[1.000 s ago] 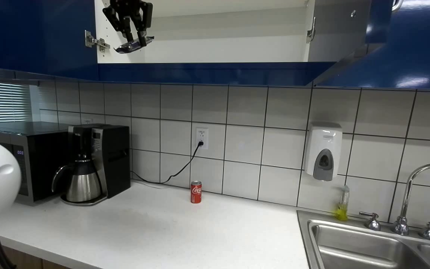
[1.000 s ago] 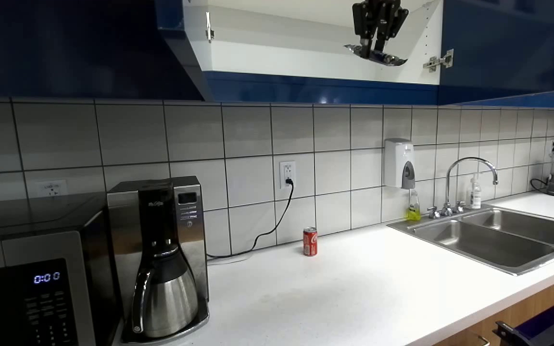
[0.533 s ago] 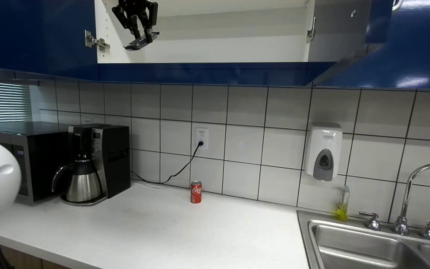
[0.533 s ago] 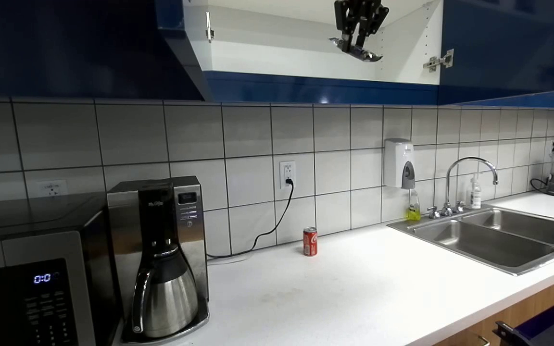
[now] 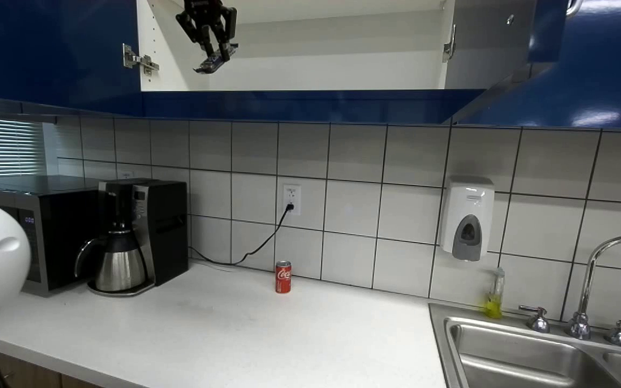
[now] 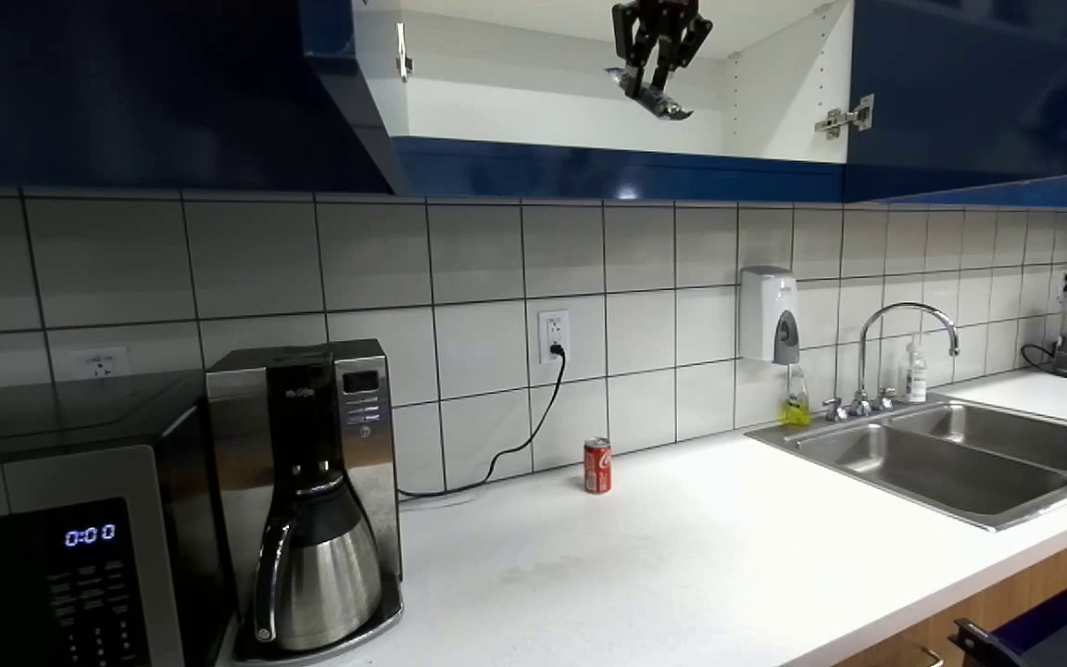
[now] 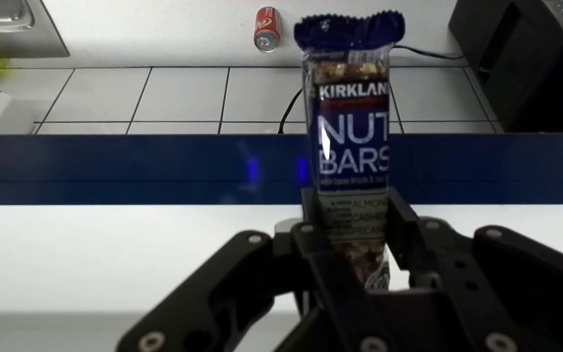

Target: Put the candy bar into the cupboard

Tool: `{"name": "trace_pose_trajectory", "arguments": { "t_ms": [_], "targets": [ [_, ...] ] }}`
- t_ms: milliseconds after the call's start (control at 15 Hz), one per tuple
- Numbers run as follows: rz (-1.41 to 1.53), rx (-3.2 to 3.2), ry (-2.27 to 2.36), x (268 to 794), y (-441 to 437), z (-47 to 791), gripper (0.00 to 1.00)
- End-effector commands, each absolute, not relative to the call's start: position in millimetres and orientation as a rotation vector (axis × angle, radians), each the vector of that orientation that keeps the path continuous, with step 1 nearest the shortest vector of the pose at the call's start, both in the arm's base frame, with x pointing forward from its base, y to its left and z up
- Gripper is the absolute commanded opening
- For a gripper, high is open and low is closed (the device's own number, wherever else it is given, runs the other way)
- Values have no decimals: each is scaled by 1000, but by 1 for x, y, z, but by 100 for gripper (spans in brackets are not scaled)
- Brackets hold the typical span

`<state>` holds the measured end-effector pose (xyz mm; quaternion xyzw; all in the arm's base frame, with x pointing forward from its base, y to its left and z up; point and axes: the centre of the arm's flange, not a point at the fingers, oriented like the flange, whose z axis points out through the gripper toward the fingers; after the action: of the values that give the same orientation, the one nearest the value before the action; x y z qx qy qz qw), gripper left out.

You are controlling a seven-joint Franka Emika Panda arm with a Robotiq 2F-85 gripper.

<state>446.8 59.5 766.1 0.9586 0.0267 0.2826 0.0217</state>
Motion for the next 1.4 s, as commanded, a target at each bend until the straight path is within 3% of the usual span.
{"name": "trace_pose_trajectory", "arguments": {
  "t_ms": [0, 1333],
  "targets": [
    [943, 2945, 36, 473, 66, 779, 10],
    [963, 2949, -113, 561, 76, 775, 10]
  ]
}}
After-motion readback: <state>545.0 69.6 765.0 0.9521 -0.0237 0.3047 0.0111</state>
